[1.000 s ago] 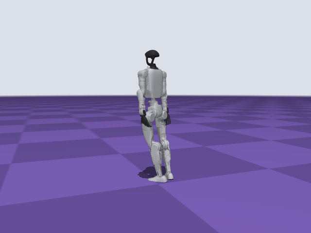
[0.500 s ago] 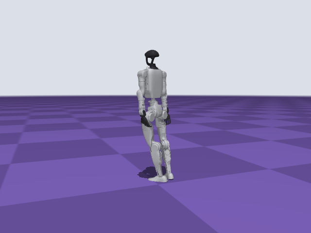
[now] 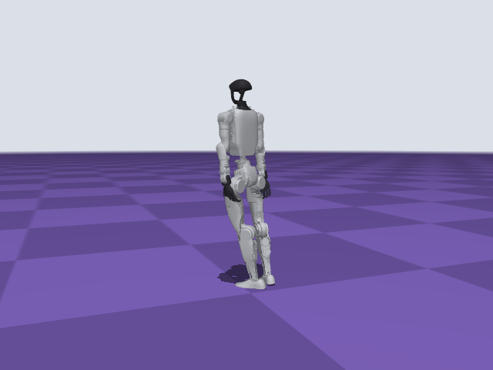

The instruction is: In place motions

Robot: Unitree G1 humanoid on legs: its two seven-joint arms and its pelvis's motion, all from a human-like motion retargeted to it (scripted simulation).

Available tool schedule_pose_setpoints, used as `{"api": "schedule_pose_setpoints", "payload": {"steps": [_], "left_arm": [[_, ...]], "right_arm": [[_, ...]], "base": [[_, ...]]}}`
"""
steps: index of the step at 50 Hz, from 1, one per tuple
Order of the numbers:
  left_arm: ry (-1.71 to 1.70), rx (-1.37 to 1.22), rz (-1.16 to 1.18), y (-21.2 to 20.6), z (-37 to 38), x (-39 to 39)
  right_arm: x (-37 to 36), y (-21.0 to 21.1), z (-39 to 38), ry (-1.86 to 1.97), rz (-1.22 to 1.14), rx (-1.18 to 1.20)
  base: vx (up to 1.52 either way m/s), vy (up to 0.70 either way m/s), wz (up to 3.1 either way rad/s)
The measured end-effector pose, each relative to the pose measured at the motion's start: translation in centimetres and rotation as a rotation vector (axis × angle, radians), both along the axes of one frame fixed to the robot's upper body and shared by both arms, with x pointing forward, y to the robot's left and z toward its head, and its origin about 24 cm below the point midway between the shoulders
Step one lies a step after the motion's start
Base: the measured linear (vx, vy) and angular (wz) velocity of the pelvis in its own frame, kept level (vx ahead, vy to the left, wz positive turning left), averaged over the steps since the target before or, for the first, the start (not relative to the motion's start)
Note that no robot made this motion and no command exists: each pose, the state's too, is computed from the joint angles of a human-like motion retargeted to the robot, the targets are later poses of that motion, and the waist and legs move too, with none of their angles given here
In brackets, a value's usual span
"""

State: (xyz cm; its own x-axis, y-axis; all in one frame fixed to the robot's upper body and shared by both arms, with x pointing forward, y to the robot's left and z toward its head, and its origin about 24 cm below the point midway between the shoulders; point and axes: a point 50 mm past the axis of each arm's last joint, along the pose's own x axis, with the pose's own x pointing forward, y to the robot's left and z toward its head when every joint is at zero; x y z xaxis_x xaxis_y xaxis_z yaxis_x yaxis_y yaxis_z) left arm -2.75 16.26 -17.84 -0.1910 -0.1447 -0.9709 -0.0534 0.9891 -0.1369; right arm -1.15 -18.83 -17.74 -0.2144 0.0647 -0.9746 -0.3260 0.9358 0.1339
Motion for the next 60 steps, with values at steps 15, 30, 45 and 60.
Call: {"api": "schedule_pose_setpoints", "payload": {"steps": [15,30,45,60], "left_arm": [[-0.002,0.0,0.0,-0.02,-0.01,0.06],[0.001,-0.001,0.005,-0.05,0.0,-0.08],[0.006,-0.002,0.003,-0.12,0.01,-0.26],[0.002,-0.003,-0.003,-0.09,0.0,-0.11]], "right_arm": [[-0.3,-0.04,0.03,0.011,-0.003,-0.002],[-0.05,0.09,0.0,0.003,0.003,0.002],[-0.09,0.16,-0.01,0.004,0.003,0.006],[-0.36,-0.03,0.04,0.014,-0.006,-0.004]], "base": [[0.0,0.0,0.0],[0.0,0.0,0.0],[-0.07,0.05,-0.08],[-0.04,0.03,-0.19]]}}
